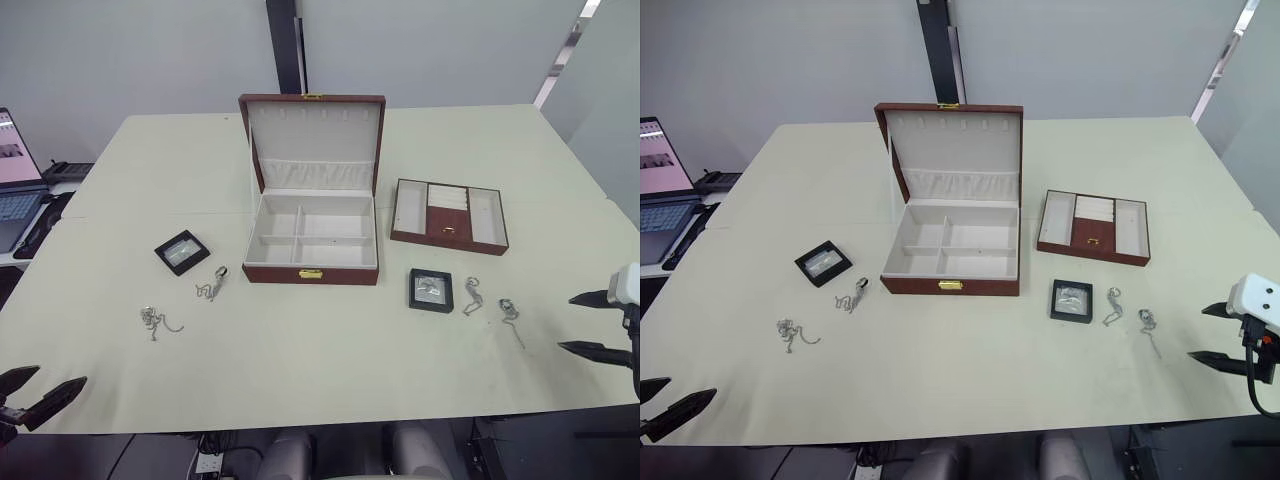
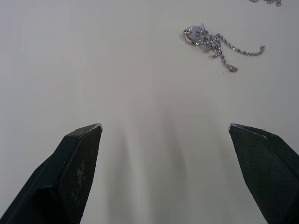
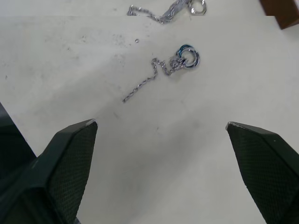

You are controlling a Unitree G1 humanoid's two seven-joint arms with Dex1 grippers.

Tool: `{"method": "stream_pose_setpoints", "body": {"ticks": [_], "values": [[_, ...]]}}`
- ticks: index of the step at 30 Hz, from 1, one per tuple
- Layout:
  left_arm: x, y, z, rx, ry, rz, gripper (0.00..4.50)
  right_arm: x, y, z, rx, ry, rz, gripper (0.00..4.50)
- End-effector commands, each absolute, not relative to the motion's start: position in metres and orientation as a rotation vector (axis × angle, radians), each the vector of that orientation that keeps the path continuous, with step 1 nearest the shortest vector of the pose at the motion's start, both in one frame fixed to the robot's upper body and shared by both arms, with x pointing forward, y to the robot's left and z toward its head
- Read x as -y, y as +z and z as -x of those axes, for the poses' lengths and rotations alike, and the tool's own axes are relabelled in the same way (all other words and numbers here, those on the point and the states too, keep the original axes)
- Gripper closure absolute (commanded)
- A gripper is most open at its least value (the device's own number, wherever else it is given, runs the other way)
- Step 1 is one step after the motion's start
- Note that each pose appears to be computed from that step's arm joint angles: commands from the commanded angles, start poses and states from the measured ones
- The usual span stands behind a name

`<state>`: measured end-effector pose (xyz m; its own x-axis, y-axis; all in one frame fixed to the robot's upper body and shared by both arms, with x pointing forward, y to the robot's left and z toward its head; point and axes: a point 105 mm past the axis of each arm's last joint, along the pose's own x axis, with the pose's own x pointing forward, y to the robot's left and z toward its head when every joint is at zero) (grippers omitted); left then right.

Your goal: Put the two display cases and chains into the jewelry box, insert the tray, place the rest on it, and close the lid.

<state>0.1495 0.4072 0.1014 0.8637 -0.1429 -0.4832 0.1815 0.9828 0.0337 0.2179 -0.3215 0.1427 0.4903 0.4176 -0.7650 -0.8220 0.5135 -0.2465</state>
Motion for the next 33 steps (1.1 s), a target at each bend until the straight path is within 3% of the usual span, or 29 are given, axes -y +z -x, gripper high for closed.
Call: {"method": "stream_pose_setpoints", "body": {"ticks": [1, 12, 19, 25, 33], "values": [[-0.405, 0.108, -0.152, -0.488, -0.180, -0.096, 0.00, 0.323, 0.156, -0.222, -0.653, 0.798, 0.707, 0.03], [-0.404, 0.107, -0.155, -0.463, -0.157, -0.068, 0.00, 0.313, 0.167, -0.233, -0.576, 0.805, 0.695, 0.03], [-0.406, 0.106, -0.147, -0.451, -0.116, -0.055, 0.00, 0.288, 0.186, -0.249, -0.448, 0.846, 0.630, 0.03], [-0.400, 0.101, -0.139, -0.442, -0.083, -0.026, 0.00, 0.232, 0.202, -0.261, -0.339, 1.039, 0.644, 0.03], [-0.380, 0.098, -0.134, -0.399, -0.032, 0.041, 0.00, 0.120, 0.228, -0.272, -0.100, 1.430, 0.629, 0.03]]}}
